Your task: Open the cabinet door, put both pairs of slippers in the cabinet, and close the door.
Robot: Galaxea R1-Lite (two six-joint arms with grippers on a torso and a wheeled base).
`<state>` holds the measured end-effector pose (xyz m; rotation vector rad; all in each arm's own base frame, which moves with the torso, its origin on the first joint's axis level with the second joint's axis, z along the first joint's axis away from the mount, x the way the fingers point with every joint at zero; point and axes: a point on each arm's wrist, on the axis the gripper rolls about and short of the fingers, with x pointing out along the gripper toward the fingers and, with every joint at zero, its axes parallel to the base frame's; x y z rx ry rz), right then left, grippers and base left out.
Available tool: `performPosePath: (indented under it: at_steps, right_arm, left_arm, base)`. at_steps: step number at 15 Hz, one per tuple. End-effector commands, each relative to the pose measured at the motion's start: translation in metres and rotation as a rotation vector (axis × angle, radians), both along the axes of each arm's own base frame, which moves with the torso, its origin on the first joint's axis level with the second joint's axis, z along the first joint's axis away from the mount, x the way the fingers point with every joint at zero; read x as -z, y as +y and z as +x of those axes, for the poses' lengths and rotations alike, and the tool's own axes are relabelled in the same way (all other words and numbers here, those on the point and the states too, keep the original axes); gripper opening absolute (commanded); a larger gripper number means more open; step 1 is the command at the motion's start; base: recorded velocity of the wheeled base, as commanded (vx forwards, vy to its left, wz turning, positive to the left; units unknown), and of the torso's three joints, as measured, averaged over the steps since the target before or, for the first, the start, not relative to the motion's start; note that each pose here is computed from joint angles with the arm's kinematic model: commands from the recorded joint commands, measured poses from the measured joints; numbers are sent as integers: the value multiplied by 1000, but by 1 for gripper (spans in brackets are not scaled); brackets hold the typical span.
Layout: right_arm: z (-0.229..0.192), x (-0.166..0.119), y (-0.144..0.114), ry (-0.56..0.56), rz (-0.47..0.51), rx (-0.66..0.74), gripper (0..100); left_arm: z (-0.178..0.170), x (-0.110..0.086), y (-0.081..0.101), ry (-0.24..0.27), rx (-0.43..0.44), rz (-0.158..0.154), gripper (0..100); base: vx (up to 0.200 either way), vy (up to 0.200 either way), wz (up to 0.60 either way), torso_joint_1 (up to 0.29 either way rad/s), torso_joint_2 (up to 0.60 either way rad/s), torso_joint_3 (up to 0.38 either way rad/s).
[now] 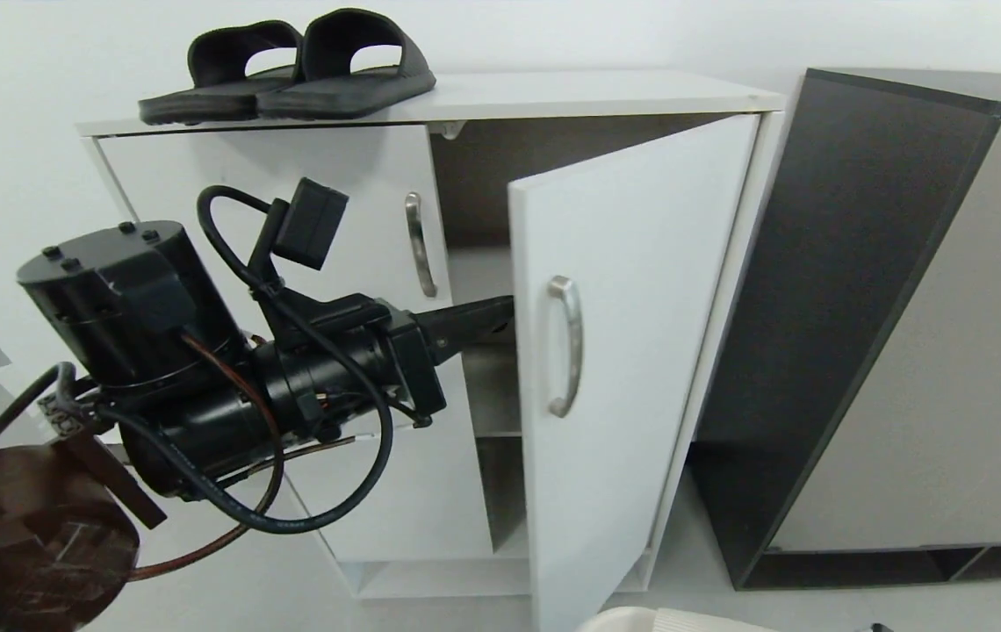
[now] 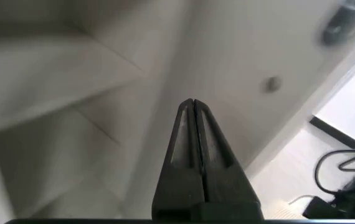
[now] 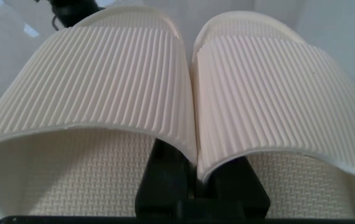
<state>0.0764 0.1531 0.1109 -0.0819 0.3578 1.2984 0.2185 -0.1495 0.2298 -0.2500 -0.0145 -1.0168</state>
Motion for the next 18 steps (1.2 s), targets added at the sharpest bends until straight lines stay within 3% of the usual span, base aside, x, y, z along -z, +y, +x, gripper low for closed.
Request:
performPosePath:
  at_steps: [1,7,10,11,12,15,17,18]
  right_arm:
    - [-6,-2,-3,-8,10,-22,0]
    - [-28,1,-17,-10,17,-119,0]
    - [-8,-4,7,19,19,-29,0]
    - [25,-10,38,103,65,235,0]
    - [39,-9,57,157,99,405,0]
    - [77,5,104,98,98,665,0]
    - [97,1,110,87,88,747,0]
    - [105,-2,106,88,40,803,0]
  left_arm:
    - [-8,-3,-2,-10,22,-8,0]
    - [-5,2,1,8,7,0,0]
    - [0,4,11,7,-44,11,0]
    - [-10,1,22,-70,-148,48,0]
    - [-17,2,27,-93,-202,67,0]
    - [-49,-6,47,-139,-295,36,0]
    - [-71,-16,65,-123,-485,12,0]
    - [-89,-17,78,-72,-606,36,0]
  base:
    - [-200,0,0,2,7,7]
    - [0,0,0,0,0,0]
    - [0,0,0,0,0,0]
    - [0,0,0,0,0,0]
    - [0,0,0,0,0,0]
    - [0,0,0,0,0,0]
    - [0,0,0,0,0,0]
    - [0,0,0,0,0,0]
